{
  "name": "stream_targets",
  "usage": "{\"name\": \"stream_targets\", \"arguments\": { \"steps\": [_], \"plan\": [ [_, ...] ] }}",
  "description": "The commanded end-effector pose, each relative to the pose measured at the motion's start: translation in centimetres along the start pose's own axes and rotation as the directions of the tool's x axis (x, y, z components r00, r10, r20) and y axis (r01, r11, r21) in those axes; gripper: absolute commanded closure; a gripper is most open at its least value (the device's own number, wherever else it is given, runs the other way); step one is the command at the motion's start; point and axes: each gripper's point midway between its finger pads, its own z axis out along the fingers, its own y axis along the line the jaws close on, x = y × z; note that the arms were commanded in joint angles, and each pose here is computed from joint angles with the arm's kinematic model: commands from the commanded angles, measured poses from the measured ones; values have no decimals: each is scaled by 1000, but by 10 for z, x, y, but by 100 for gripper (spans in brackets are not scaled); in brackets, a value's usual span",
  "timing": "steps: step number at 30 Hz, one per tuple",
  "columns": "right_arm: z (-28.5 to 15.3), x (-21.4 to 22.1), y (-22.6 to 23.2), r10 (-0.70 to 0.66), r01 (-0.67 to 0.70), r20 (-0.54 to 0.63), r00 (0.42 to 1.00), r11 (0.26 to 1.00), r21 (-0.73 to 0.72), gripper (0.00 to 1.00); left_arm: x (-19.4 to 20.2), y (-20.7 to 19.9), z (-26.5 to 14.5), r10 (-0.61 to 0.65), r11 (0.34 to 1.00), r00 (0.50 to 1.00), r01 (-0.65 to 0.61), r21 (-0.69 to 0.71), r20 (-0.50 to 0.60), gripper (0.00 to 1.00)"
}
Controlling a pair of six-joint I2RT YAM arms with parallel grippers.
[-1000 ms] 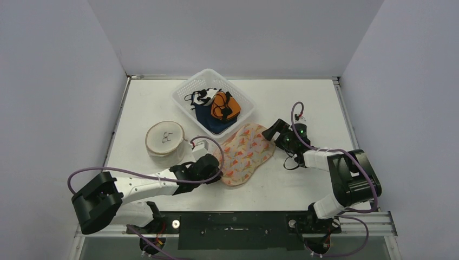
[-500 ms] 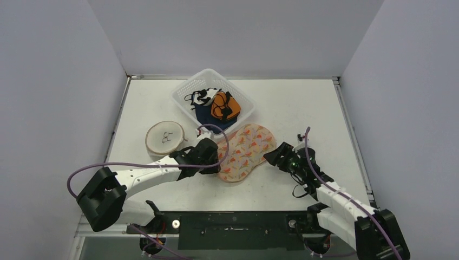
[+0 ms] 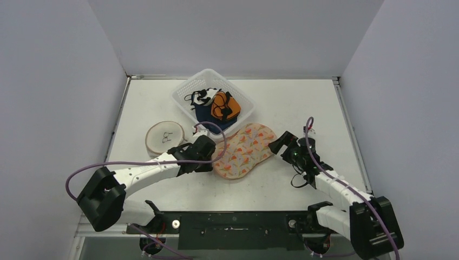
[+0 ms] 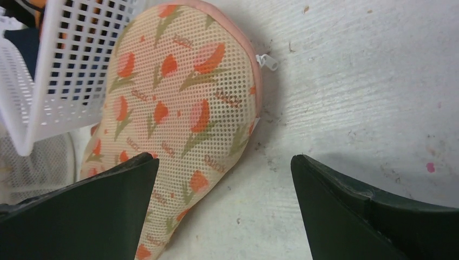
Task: Unzip the laundry bag and remove the bra
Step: Adjust the laundry bag at the center of the board.
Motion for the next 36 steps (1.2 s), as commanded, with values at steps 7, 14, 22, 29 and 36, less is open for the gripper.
{"name": "stream_targets", "arguments": {
  "steps": [7,14,22,29,36],
  "plan": [
    [59,-45,-2,-27,25,68,997,999,33,0,10,-7,-37,-97,991,994,92,102,44,34],
    [74,-28,3,2,-2,5,1000,999,-32,15,45,-68,-65,-175,932,983,149,330,51,11],
    [43,10,-6,86,-88,-35,996,994,-63,60,67,-103,-60,-187,896,981,152,418,45,12],
    [0,38,9,187,-186,-5,982,974,-130,76,73,-121,-58,-203,883,977,156,442,61,12],
    [-29,87,26,238,-240,-28,971,959,-150,67,75,-114,-51,-264,883,961,206,422,82,9]
  ]
}}
